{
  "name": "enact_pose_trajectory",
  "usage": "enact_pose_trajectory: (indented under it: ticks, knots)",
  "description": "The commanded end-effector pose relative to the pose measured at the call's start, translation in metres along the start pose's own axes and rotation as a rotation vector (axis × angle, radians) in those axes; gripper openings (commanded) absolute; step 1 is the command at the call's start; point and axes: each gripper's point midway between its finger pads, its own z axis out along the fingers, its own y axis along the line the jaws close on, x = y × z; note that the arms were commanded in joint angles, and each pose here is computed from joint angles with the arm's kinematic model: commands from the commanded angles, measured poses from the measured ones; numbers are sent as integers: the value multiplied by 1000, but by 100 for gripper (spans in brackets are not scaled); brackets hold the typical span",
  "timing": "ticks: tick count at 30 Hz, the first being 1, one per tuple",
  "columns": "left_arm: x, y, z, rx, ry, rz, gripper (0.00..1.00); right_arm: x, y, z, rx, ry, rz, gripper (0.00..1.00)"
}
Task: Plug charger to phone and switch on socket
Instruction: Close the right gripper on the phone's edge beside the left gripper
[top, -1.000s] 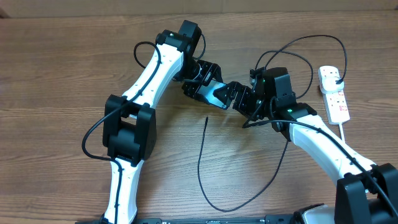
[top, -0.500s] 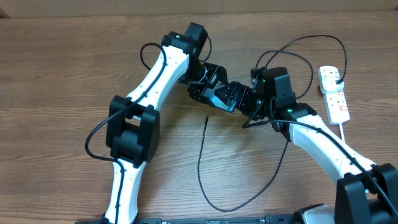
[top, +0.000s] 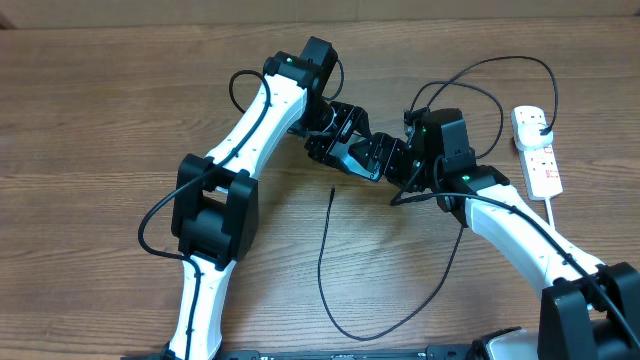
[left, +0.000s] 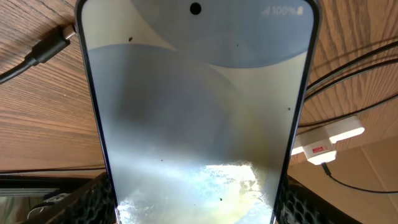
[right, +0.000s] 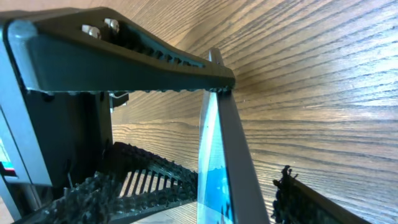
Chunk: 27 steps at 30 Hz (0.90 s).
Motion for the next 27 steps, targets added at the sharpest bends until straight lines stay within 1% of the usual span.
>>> enact_pose_trajectory:
  ticks: [1,6,10,15,22,24,27]
  knots:
    - [25,-12,-22,60,33,31,4,-6,6,0,-4,-17,-20,77]
    - [26,-11,-21,58,34,33,4,-4,7,1,0,-17,-25,62]
    - [26,-12,-21,58,34,33,4,-3,7,3,10,-24,-28,56]
    - [29,-12,-21,59,50,26,5,-4,7,3,15,-28,-26,44]
    - [29,-12,-21,59,51,1,4,-6,5,3,25,-39,-9,43]
    - [29,-12,-21,59,52,1,4,-6,5,3,25,-39,11,40]
    - [29,-12,-21,59,53,1,4,-7,4,3,27,-42,34,37]
